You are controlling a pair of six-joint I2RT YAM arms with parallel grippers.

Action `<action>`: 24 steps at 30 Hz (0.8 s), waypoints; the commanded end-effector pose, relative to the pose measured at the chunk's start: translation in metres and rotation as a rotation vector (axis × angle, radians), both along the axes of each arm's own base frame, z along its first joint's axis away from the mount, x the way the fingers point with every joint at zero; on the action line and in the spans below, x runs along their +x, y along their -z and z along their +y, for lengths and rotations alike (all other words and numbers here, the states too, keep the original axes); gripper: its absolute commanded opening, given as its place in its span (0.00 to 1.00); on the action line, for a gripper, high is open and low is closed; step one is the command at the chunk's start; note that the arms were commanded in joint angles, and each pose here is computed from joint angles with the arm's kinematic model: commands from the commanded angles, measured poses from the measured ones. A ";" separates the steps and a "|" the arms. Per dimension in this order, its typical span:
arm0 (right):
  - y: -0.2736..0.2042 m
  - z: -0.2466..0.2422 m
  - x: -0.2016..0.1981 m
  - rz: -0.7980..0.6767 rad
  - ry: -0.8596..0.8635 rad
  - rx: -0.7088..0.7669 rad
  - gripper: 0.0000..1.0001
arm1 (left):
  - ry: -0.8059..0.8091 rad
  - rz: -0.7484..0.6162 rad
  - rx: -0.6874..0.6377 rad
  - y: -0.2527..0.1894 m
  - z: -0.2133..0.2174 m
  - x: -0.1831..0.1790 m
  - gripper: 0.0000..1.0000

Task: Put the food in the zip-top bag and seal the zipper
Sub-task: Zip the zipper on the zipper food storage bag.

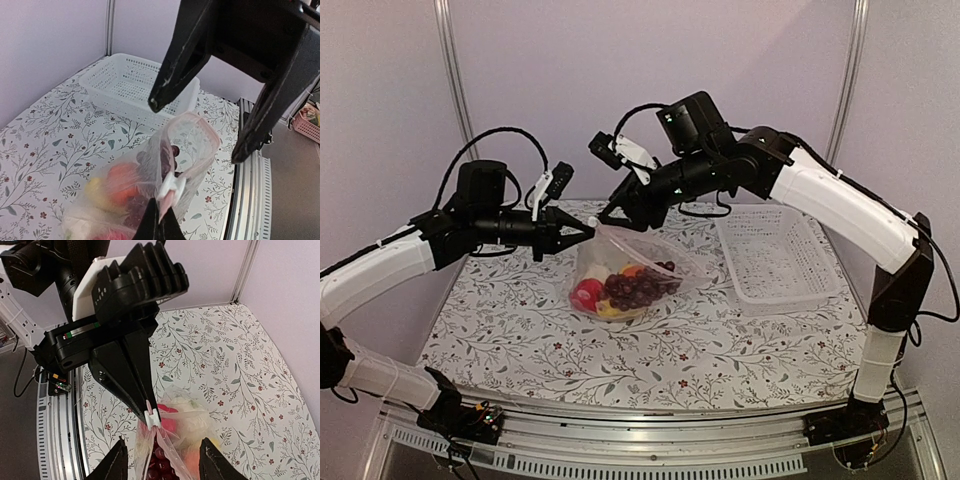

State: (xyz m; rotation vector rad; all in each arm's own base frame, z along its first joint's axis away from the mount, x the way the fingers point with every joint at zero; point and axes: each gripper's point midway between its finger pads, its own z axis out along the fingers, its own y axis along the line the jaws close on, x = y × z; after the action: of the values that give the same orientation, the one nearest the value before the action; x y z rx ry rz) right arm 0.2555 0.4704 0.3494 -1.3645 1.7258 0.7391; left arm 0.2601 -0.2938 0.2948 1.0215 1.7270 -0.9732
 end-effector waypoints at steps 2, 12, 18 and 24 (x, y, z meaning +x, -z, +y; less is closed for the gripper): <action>0.009 0.018 -0.006 0.030 -0.068 0.023 0.47 | 0.031 -0.059 -0.033 -0.024 -0.002 -0.008 0.00; 0.015 0.028 -0.007 0.057 -0.097 0.034 0.30 | 0.065 -0.070 -0.040 -0.030 -0.005 -0.011 0.00; 0.018 0.029 -0.008 0.067 -0.107 0.033 0.21 | 0.072 -0.071 -0.047 -0.032 -0.007 -0.010 0.00; 0.019 0.031 -0.010 0.082 -0.118 0.039 0.18 | 0.079 -0.066 -0.047 -0.030 -0.008 -0.010 0.00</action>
State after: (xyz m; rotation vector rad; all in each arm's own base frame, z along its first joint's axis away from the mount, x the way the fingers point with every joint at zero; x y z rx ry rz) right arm 0.2473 0.4924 0.3308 -1.4287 1.7122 0.8633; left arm 0.2545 -0.2962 0.3026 1.0576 1.6985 -0.9966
